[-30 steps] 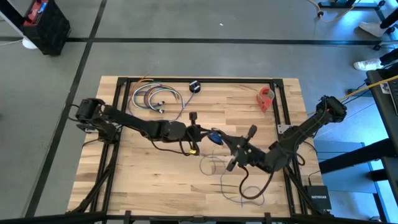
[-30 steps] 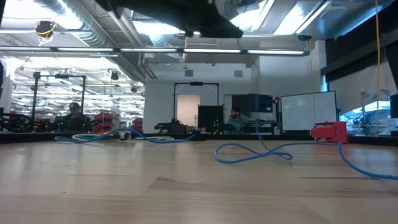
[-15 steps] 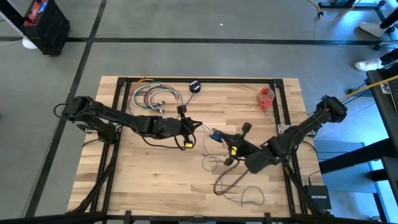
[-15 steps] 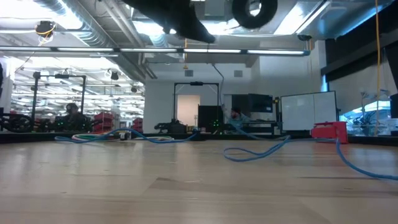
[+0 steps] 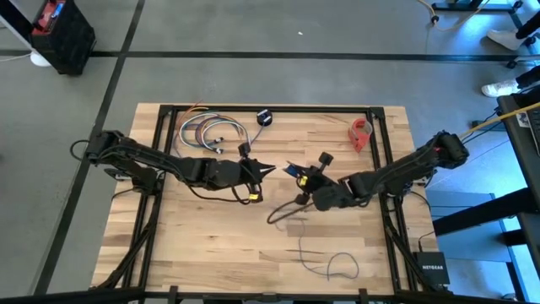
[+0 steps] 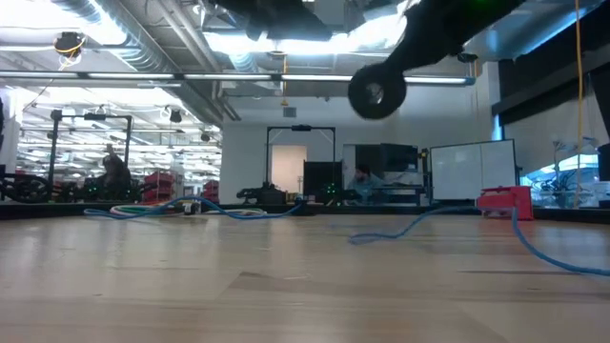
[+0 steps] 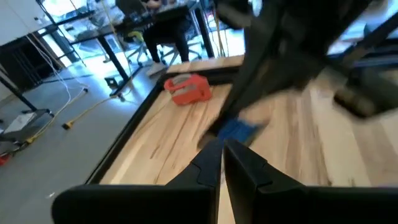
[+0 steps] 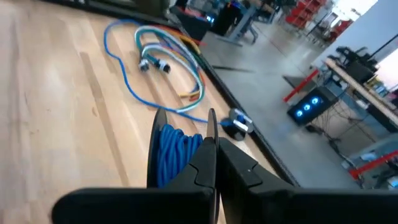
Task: Coil cords
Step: Coil the blue wire onto the black spool
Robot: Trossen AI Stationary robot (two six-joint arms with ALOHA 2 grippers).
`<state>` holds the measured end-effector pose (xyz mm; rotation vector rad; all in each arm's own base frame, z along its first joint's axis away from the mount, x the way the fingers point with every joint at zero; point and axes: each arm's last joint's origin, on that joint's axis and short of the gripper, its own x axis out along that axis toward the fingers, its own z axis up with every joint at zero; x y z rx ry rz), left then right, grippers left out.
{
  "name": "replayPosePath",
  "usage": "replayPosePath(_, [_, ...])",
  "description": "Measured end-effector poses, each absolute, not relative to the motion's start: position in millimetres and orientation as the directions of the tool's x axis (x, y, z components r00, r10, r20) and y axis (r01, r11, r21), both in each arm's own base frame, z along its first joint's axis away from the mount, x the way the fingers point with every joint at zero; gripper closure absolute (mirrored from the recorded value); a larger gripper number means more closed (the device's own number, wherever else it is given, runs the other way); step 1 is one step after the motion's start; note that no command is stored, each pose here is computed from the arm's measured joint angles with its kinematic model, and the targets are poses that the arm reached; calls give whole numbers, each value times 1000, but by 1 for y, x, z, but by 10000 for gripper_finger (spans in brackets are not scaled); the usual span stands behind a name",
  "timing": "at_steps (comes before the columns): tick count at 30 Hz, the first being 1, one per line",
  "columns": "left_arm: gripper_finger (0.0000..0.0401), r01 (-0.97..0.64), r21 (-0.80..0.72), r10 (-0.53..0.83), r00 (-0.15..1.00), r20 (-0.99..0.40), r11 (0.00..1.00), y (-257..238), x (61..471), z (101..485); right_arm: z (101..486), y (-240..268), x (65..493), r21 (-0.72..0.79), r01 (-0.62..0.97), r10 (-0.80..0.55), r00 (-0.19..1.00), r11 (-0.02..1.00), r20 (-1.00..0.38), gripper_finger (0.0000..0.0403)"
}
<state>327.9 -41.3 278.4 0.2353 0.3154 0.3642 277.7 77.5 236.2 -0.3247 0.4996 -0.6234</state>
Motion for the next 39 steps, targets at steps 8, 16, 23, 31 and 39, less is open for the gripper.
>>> replayPosePath(8, [388,-217,322,328,880,-345,922,-45,325,270,224,64,290,-463,492,-662,663,737,-350,395])
replayPosePath(16, [362,-248,280,356,815,-458,927,-23,325,256,235,68,287,-470,521,-683,668,712,-295,395])
replayPosePath(23, [291,-87,73,111,891,-440,993,-9,333,229,256,67,287,-445,541,-673,707,714,-219,395])
replayPosePath(31, [251,-86,106,117,933,-341,991,-3,353,201,287,69,289,-421,532,-619,780,735,-95,395])
replayPosePath(39, [248,-73,164,116,956,-270,984,-5,364,190,302,70,291,-424,537,-593,805,729,0,395])
